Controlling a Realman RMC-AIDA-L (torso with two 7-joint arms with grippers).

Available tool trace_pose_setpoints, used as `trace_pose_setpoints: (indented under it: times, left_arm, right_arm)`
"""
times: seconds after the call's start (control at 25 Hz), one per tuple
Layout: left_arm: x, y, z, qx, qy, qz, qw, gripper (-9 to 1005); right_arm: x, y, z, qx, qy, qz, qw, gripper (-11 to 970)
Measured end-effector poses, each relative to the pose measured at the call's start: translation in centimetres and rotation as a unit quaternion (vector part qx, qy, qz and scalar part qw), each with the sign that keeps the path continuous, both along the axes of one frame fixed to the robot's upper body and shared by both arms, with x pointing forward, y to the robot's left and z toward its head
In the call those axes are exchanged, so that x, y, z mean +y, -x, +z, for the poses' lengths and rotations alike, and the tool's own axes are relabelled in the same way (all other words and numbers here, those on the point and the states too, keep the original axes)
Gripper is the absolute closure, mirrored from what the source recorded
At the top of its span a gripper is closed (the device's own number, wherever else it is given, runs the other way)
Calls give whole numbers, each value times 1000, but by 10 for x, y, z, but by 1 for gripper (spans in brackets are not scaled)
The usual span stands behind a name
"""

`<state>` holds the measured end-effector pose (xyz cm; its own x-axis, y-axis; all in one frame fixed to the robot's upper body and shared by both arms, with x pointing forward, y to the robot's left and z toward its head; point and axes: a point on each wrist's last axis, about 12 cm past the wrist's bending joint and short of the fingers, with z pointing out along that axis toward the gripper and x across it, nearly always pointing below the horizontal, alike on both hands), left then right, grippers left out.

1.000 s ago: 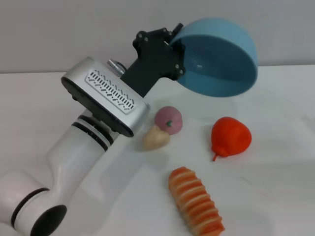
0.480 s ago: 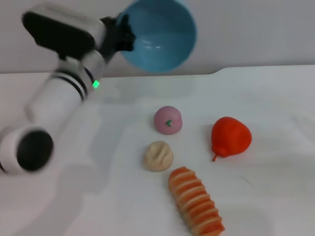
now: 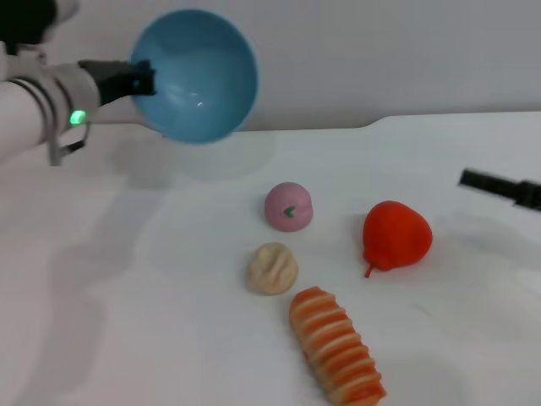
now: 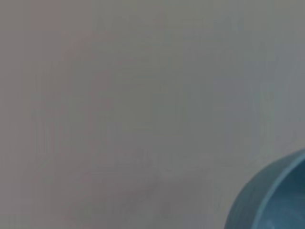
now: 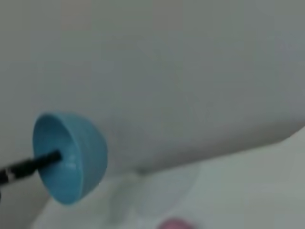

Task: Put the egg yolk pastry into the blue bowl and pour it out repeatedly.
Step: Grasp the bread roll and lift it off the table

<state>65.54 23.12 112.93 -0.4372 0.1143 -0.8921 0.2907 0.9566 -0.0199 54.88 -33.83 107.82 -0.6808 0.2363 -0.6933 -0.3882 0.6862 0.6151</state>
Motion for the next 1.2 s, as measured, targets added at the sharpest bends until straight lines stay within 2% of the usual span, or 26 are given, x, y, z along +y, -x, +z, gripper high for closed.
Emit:
trace_pose_setpoints:
  times: [0.04,0.24,0.4,0.44,0.48,0.6,0.72,0.88,1.2]
  left_arm:
    - [8,1,2,27,-2,-5,1000,997]
    - [36,8,11,150,-15,-16,988,997]
    - [47,17,14,219,-37,1,975,997]
    - [49,21,14,240,-41,13,970,997]
    - [49,21,14,240,-41,13,970,997]
    - [52,26,17,275,-47,35,960,997]
    - [57,31,22,297,-61,57,951,997]
    - [61,38,31,303,-64,67,948,997]
    - [58,41,36,301,-65,65,949,997]
  right_arm:
    - [0,0,0,0,0,0,1000,391]
    - [29,-23,8,19,76,90,993,393]
    - [56,-46,23,6,118,149,982,395]
    - [70,-55,32,-6,129,170,977,395]
    - [70,-55,32,-6,129,170,977,395]
    - [88,-67,43,-20,142,192,971,396]
    - [104,-76,46,-13,160,199,967,397]
    - [127,-81,38,13,179,191,965,399]
    - [167,-79,21,75,138,187,970,402]
